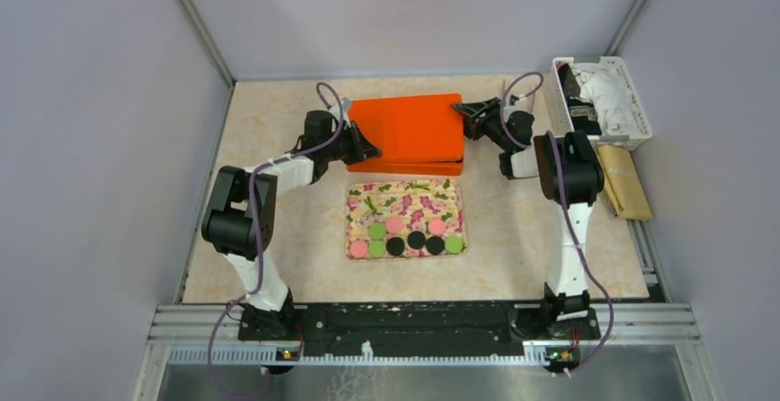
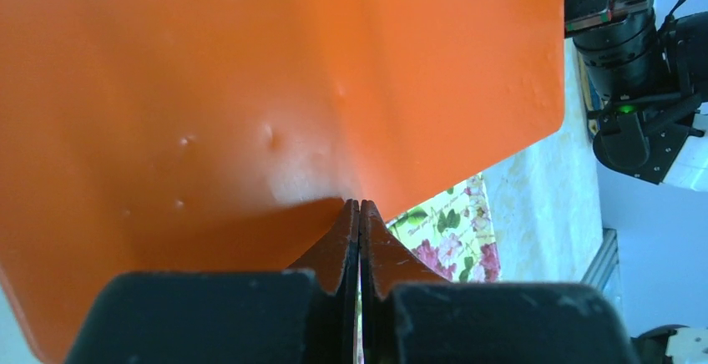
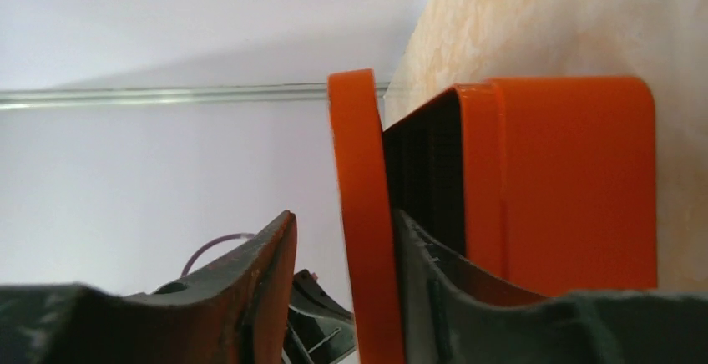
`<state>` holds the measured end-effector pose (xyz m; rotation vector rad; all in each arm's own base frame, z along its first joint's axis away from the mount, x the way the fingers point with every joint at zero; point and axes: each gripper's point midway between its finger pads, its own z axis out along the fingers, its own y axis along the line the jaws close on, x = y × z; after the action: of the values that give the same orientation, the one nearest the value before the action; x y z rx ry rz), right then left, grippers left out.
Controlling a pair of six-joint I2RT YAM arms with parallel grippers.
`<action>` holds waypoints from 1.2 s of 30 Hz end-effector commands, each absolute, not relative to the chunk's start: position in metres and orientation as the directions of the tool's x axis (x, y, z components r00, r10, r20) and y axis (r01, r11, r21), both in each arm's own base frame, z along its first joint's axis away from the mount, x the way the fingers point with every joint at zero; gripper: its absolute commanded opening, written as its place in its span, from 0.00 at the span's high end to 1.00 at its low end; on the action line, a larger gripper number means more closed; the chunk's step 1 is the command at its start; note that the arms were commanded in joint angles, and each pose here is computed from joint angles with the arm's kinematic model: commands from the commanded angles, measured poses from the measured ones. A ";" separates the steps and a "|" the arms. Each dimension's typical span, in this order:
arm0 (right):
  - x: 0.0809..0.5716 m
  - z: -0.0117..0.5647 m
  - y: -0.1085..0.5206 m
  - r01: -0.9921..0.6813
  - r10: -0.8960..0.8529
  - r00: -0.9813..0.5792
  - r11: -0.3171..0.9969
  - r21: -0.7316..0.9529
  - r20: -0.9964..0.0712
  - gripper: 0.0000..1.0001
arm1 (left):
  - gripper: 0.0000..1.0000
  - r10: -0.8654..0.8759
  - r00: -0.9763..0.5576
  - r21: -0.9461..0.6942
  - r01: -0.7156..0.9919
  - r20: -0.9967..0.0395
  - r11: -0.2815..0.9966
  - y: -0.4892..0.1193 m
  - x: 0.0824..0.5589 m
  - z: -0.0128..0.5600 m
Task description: Pack the cookies
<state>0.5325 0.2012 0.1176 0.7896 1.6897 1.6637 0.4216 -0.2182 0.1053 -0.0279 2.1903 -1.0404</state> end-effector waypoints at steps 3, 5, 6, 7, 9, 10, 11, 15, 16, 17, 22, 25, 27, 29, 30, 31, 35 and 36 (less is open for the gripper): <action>0.533 0.167 0.184 -0.159 0.791 -0.593 0.065 0.985 -0.148 0.27 | 1.00 -0.289 -0.767 -0.704 0.281 -0.573 0.652 -0.228 0.417 0.098; 0.533 0.173 0.181 -0.171 0.792 -0.582 0.103 0.980 -0.185 0.23 | 1.00 -0.288 -0.768 -0.706 0.282 -0.572 0.650 -0.228 0.417 0.098; 0.533 0.174 0.180 -0.164 0.790 -0.580 0.125 0.979 -0.198 0.22 | 1.00 -0.287 -0.770 -0.706 0.281 -0.570 0.650 -0.229 0.417 0.097; 0.533 0.172 0.179 -0.140 0.789 -0.581 0.145 0.979 -0.200 0.22 | 1.00 -0.285 -0.771 -0.707 0.282 -0.570 0.649 -0.229 0.417 0.097; 0.532 0.173 0.177 -0.123 0.786 -0.578 0.179 0.976 -0.217 0.22 | 1.00 -0.286 -0.771 -0.708 0.282 -0.569 0.647 -0.230 0.417 0.097; 0.531 0.172 0.176 -0.111 0.785 -0.579 0.192 0.975 -0.220 0.22 | 1.00 -0.285 -0.774 -0.709 0.280 -0.566 0.647 -0.230 0.417 0.095; 0.530 0.171 0.175 -0.100 0.787 -0.577 0.200 0.975 -0.220 0.22 | 1.00 -0.286 -0.774 -0.709 0.278 -0.565 0.648 -0.230 0.417 0.094; 0.527 0.163 0.164 -0.051 0.804 -0.547 0.247 0.968 -0.233 0.23 | 1.00 -0.285 -0.785 -0.719 0.273 -0.551 0.639 -0.232 0.416 0.089; 0.527 0.165 0.162 -0.055 0.807 -0.535 0.261 0.964 -0.249 0.22 | 1.00 -0.283 -0.788 -0.722 0.272 -0.547 0.636 -0.233 0.415 0.087; 0.526 0.165 0.159 -0.055 0.809 -0.526 0.275 0.960 -0.262 0.22 | 1.00 -0.282 -0.789 -0.722 0.273 -0.546 0.635 -0.233 0.415 0.087; 0.528 0.171 0.152 -0.056 0.811 -0.502 0.318 0.946 -0.302 0.21 | 1.00 -0.280 -0.795 -0.727 0.269 -0.538 0.632 -0.236 0.414 0.082; 0.529 0.172 0.146 -0.035 0.807 -0.481 0.371 0.928 -0.341 0.21 | 1.00 -0.280 -0.796 -0.730 0.270 -0.536 0.628 -0.239 0.414 0.081; 0.528 0.173 0.142 -0.023 0.799 -0.473 0.411 0.911 -0.372 0.21 | 1.00 -0.277 -0.798 -0.730 0.272 -0.536 0.627 -0.241 0.414 0.080; 0.528 0.172 0.140 -0.004 0.787 -0.476 0.445 0.896 -0.393 0.23 | 1.00 -0.275 -0.796 -0.729 0.278 -0.539 0.625 -0.243 0.416 0.081; 0.527 0.170 0.139 0.004 0.780 -0.481 0.458 0.889 -0.400 0.24 | 1.00 -0.274 -0.792 -0.729 0.286 -0.545 0.622 -0.245 0.419 0.084; 0.526 0.168 0.138 0.013 0.776 -0.484 0.469 0.883 -0.405 0.26 | 1.00 -0.276 -0.791 -0.730 0.288 -0.546 0.620 -0.247 0.421 0.087; 0.518 0.155 0.132 0.051 0.759 -0.488 0.517 0.854 -0.431 0.35 | 1.00 -0.301 -0.762 -0.744 0.330 -0.573 0.581 -0.252 0.426 0.123; 0.517 0.153 0.131 0.054 0.751 -0.490 0.532 0.845 -0.442 0.39 | 1.00 -0.311 -0.748 -0.744 0.343 -0.586 0.573 -0.252 0.427 0.137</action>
<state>0.5171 0.1430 0.1306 0.7269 1.9155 1.1125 0.4216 -0.2453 0.1016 0.0008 2.1720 -1.1572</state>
